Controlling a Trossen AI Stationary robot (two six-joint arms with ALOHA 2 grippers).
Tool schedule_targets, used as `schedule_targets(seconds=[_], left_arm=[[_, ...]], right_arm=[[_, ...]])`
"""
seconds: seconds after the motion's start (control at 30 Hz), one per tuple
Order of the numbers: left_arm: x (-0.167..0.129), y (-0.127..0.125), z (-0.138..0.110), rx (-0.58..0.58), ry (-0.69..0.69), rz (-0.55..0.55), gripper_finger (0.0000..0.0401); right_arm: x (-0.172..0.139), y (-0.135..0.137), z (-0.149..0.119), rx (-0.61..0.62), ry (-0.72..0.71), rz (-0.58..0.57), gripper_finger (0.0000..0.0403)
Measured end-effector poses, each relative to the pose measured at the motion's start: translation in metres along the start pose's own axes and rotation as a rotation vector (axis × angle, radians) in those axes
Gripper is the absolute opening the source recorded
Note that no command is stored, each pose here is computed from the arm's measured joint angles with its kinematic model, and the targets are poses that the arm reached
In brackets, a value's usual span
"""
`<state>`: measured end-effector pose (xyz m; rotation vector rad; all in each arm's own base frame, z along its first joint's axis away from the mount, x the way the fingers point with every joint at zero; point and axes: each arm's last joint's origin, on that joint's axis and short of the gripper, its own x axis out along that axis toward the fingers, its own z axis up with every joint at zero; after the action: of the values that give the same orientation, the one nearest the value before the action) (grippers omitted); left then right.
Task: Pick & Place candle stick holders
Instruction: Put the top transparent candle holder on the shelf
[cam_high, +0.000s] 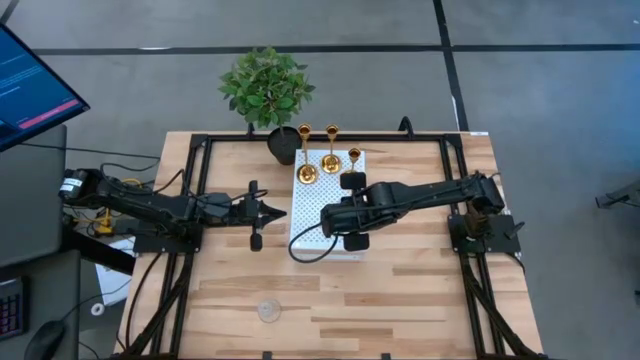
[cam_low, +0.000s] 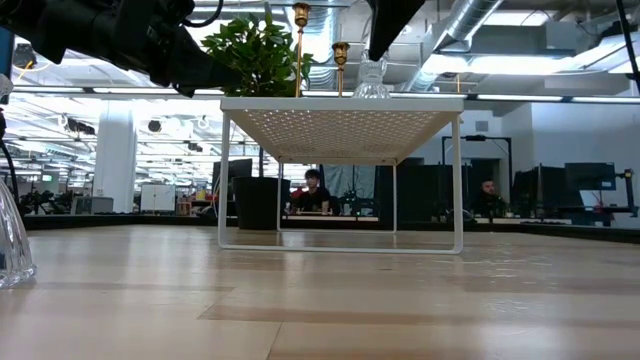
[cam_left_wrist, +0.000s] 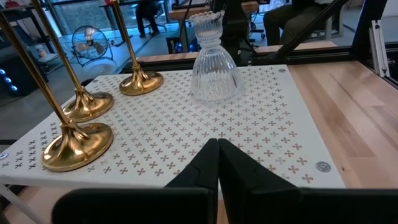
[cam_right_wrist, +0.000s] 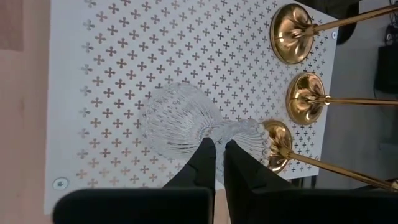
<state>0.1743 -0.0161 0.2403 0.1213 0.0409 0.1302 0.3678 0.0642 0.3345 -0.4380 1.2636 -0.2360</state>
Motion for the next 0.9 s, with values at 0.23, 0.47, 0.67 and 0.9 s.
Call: schedule_targets(seconds=[0.23,0.47,0.67,0.9], left_arm=[[0.0000,0.0000,0.0000,0.000,0.000,0.000,0.0007],[0.0000,0.0000,0.0000,0.000,0.000,0.000,0.0007],[0.0000,-0.0001,0.0000,0.000,0.000,0.000,0.0007],[0.0000,0.0000,0.0000,0.000,0.000,0.000,0.0007]], right_arm=[[0.0012,0.0011,0.0017,0.009,-0.011,0.018,0.0043],[0.0016,0.0014,0.0022,0.011,-0.014,0.019,0.0072],[0.0014,0.0017,0.0022,0.009,-0.015,0.015,0.0076],[0.0014,0.0016,0.0022,0.007,-0.015,0.011,0.0077]])
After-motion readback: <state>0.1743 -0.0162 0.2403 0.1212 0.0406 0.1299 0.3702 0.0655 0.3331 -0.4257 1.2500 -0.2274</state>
